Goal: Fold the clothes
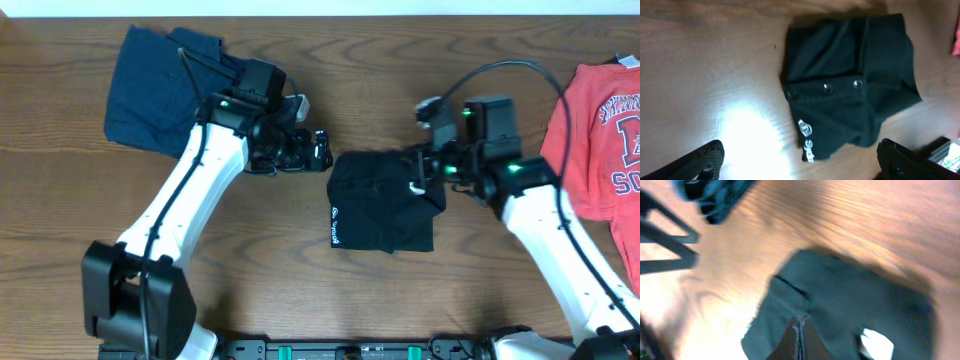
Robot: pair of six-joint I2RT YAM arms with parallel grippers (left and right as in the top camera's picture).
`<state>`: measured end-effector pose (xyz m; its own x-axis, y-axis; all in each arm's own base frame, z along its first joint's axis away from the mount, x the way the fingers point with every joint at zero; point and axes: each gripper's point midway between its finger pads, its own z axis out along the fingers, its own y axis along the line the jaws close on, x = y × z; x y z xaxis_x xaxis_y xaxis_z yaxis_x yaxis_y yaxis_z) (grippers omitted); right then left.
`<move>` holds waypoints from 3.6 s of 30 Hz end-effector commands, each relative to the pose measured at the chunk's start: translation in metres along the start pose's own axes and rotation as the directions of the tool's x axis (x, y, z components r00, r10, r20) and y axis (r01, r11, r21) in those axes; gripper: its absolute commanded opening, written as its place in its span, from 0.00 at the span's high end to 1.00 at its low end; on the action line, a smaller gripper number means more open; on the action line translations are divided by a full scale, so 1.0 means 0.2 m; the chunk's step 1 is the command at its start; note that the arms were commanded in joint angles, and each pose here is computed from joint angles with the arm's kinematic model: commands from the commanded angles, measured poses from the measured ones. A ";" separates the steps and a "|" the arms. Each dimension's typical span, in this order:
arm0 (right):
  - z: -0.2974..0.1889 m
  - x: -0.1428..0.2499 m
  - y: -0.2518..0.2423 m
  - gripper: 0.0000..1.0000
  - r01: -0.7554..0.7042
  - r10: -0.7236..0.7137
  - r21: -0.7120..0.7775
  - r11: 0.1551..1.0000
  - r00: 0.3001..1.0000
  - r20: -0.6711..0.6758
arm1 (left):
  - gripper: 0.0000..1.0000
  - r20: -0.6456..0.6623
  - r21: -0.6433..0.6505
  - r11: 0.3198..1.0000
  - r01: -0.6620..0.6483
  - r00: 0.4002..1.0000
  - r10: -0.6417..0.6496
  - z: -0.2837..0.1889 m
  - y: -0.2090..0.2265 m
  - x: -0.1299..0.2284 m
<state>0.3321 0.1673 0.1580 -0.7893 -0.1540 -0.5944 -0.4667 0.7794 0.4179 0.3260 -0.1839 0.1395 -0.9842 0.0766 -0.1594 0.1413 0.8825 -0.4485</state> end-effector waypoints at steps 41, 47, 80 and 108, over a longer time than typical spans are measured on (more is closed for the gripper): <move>0.05 0.46 -0.19 0.99 0.035 0.081 0.289 0.957 0.922 -0.378 | 0.01 -0.070 -0.022 0.994 0.110 0.991 -0.111 -0.21 0.07 0.19; 0.29 0.57 -0.09 0.99 -0.013 0.076 0.136 0.991 0.881 -0.468 | 0.01 -0.075 -0.023 0.995 0.099 0.992 -0.100 -0.21 0.07 0.20; 0.30 0.12 -0.38 0.97 -0.238 0.274 0.254 0.938 0.954 -0.119 | 0.02 0.003 0.144 0.976 0.162 0.986 -0.165 -0.08 -0.04 0.07; 0.45 0.48 -0.55 0.99 -0.225 0.350 0.367 0.903 0.879 -0.324 | 0.02 -0.055 0.317 0.896 0.312 0.949 -0.311 0.72 -0.06 0.19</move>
<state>0.3550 0.1334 0.0127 -0.9757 -0.0466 -0.2139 -0.1121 0.9457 0.3052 0.3056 -0.2569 0.0309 -0.9904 -0.1371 -0.0204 -0.0756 0.6580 -0.7492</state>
